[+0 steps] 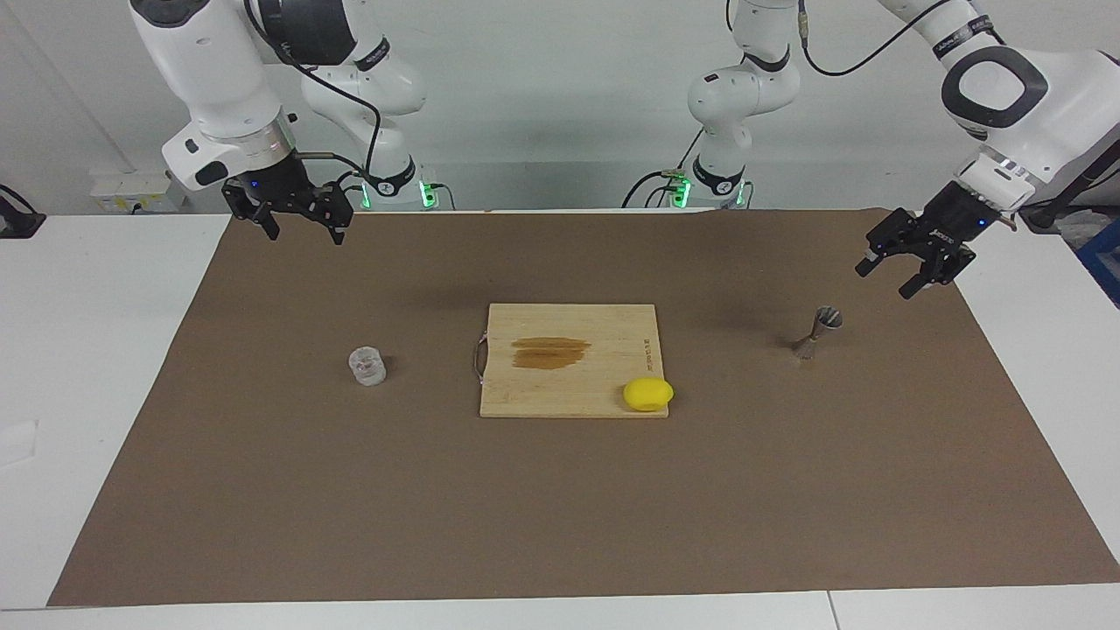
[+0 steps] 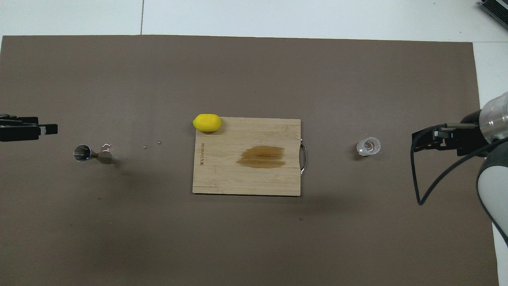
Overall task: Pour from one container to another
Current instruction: 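Move the left gripper toward the small dark metal cup, then close the left gripper around the small metal cup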
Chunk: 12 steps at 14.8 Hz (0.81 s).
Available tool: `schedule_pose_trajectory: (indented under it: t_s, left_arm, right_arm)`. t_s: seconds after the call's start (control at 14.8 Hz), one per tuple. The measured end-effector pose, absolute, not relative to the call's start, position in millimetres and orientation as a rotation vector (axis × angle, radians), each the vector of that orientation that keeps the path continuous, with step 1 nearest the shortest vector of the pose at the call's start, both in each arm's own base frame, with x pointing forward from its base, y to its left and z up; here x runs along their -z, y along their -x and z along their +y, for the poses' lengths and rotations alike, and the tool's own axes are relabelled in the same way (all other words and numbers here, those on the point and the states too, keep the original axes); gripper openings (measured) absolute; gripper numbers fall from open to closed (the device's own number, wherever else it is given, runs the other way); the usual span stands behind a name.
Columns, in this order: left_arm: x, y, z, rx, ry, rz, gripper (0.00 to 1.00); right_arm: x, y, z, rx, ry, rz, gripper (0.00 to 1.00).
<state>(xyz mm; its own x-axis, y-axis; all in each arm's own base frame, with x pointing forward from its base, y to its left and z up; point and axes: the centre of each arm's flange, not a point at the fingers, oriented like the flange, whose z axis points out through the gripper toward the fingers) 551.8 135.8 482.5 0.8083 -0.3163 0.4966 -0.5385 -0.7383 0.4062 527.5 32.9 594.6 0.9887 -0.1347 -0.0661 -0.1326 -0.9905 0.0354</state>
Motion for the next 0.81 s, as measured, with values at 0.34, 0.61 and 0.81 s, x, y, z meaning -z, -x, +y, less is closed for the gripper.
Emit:
schedule_pose_trajectory:
  t_s: [0.34,0.61,0.81]
  left_arm:
    - [-432.8,-525.8,185.0,-0.695,-2.108,-0.867,1.0]
    - [-382.1,-500.4,200.9,-0.86,-1.844,-0.976,1.0]
    - [-339.8,-486.9,194.1,-1.027,-1.702,-1.063,1.0]
  right_arm:
    - [-593.7,-527.1,33.7,0.108,-3.097,-0.253,0.99]
    - [-592.4,-525.7,33.7,0.112,-3.096,-0.259,0.99]
    - [-591.9,-525.2,33.7,0.114,-3.092,-0.288,0.99]
